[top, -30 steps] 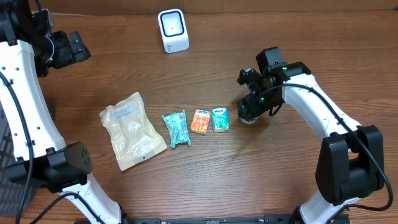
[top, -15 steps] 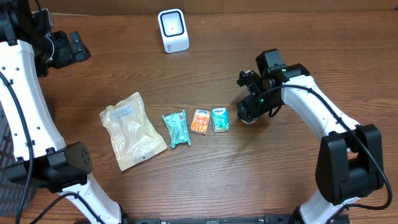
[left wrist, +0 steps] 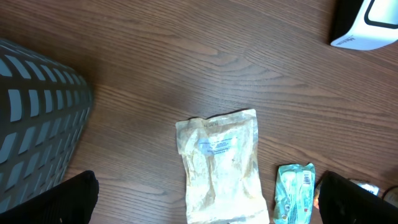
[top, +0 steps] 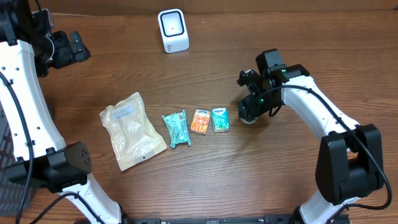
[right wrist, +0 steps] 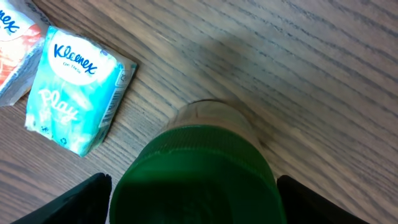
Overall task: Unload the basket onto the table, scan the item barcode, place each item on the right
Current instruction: 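Lower the right gripper and close it around the bottle cap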
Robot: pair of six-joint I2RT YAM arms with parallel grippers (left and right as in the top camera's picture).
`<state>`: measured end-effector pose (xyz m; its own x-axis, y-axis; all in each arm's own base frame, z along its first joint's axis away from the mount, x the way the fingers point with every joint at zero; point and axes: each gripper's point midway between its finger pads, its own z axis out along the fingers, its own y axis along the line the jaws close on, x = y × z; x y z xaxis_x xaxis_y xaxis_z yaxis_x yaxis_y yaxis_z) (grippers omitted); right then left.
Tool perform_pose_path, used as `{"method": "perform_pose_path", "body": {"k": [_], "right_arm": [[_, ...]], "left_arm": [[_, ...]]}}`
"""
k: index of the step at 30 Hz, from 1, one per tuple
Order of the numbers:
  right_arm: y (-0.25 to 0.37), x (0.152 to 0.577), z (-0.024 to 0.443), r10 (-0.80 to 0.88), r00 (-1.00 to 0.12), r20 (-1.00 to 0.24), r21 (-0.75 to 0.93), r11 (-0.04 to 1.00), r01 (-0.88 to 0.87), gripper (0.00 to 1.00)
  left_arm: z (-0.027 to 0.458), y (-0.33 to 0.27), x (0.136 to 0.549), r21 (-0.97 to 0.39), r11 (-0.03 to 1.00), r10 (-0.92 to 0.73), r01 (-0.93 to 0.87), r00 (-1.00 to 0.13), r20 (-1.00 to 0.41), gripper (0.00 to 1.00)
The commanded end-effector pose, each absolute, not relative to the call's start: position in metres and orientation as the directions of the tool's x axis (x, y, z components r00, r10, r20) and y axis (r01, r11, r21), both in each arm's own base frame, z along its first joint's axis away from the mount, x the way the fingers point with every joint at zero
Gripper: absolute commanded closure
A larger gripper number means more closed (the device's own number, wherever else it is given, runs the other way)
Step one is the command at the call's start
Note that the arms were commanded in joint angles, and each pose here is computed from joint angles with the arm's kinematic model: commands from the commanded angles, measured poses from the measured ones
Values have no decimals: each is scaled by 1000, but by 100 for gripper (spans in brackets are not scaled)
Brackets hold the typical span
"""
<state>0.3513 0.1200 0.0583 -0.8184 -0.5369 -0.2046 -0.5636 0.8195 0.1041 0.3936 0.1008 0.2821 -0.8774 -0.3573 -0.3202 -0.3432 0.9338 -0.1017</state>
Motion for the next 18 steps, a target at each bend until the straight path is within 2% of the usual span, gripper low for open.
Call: {"method": "perform_pose_path", "body": {"k": [1,3,5,7,10,13,18], "right_arm": [[116,348,49,-542,-820,-185,93,821,-564,19],[116,347,47,-542,-820,-185,95,820,-564,21],[116,347,47,-542,-820,-184,95,821,-564,29],[116,348,47,-541,-820,-187,94,821,-563,40],[117,350,49,-527,-828,-191,96,830,-550,51],[118,356,55,-482,-852,-203,100,855,-508,57],[127,376,81,-340,-905,-256,143,913,-383,62]], "left_arm": [[281,101,393,-93,940,-341,-328,-885,-317,1],[281,101,393,-93,940,-341,-328,-885,-317,1],[281,101,393,-93,940,-341,-328,-885,-317,0],[281,101,393,-93,940,-341,-329,-885,-317,0],[281,101,393,-93,940,-341,-329,-885,-317,1],[281,101,393,-93,940,-341,-329,-885,-317,0],[281,101,393,-93,940,-341,-328,-885,-317,0]]}}
